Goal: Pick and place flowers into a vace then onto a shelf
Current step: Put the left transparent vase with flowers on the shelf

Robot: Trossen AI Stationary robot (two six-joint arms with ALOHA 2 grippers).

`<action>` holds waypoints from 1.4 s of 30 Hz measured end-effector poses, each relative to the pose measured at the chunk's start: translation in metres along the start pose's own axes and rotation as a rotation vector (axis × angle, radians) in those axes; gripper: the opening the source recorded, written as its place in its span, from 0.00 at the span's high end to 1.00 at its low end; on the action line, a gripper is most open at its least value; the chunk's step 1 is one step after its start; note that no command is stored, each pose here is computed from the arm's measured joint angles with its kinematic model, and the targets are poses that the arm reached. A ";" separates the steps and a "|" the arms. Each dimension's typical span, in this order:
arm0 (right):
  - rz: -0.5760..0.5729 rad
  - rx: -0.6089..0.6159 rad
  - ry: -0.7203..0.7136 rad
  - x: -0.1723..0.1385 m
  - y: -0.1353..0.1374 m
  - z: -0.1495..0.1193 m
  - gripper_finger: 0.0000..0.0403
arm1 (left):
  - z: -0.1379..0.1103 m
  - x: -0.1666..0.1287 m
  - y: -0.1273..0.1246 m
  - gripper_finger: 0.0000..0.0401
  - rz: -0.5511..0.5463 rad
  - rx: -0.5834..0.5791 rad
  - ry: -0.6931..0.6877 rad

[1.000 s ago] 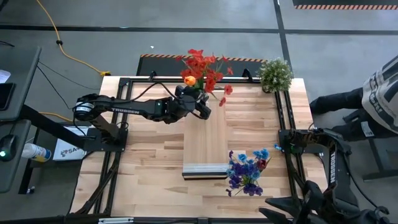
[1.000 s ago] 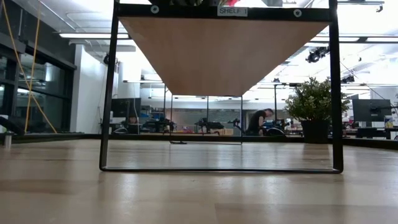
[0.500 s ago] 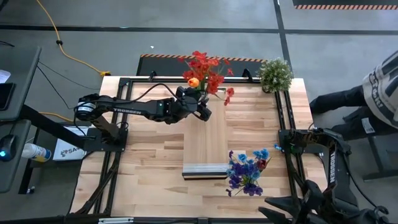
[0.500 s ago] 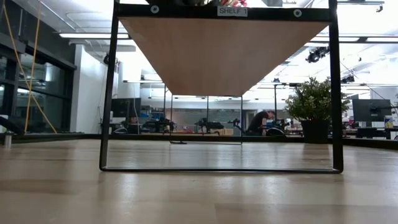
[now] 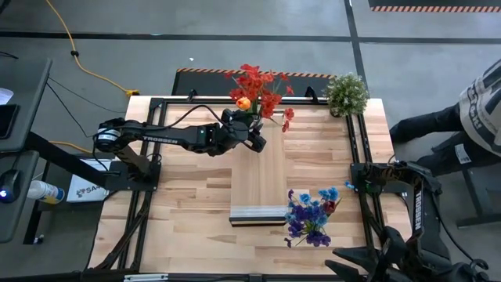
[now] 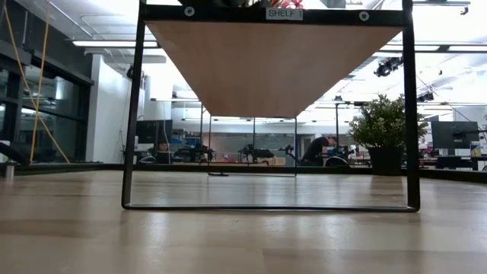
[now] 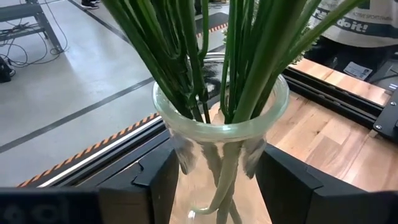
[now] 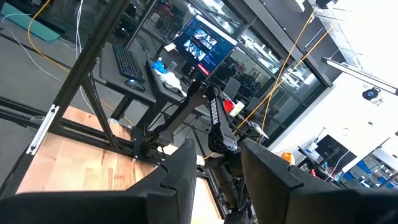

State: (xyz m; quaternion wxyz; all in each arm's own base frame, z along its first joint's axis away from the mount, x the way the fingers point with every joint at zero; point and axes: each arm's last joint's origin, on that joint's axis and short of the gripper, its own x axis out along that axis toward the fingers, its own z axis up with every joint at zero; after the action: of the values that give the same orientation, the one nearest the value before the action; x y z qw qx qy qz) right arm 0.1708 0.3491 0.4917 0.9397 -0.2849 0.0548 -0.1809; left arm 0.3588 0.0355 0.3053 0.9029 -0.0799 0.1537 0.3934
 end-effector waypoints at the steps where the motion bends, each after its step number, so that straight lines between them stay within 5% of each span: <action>1: 0.000 0.000 0.000 0.000 0.000 0.000 0.71 | 0.000 0.000 0.000 0.42 -0.001 0.000 0.000; 17: 0.000 0.000 0.000 0.000 0.000 0.000 0.71 | -0.002 0.000 0.000 0.38 0.004 0.010 0.013; 32: 0.000 -0.001 0.000 0.000 0.000 0.000 0.71 | -0.004 -0.005 -0.006 0.10 -0.018 0.020 0.014; 42: 0.000 -0.001 0.000 0.000 0.000 0.000 0.71 | -0.012 -0.020 -0.016 0.02 -0.045 0.087 0.053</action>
State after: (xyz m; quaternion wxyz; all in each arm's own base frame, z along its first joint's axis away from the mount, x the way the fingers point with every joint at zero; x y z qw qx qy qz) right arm 0.1708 0.3491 0.4917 0.9396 -0.2854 0.0549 -0.1809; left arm 0.3548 0.0075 0.3010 0.9097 -0.0542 0.1928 0.3637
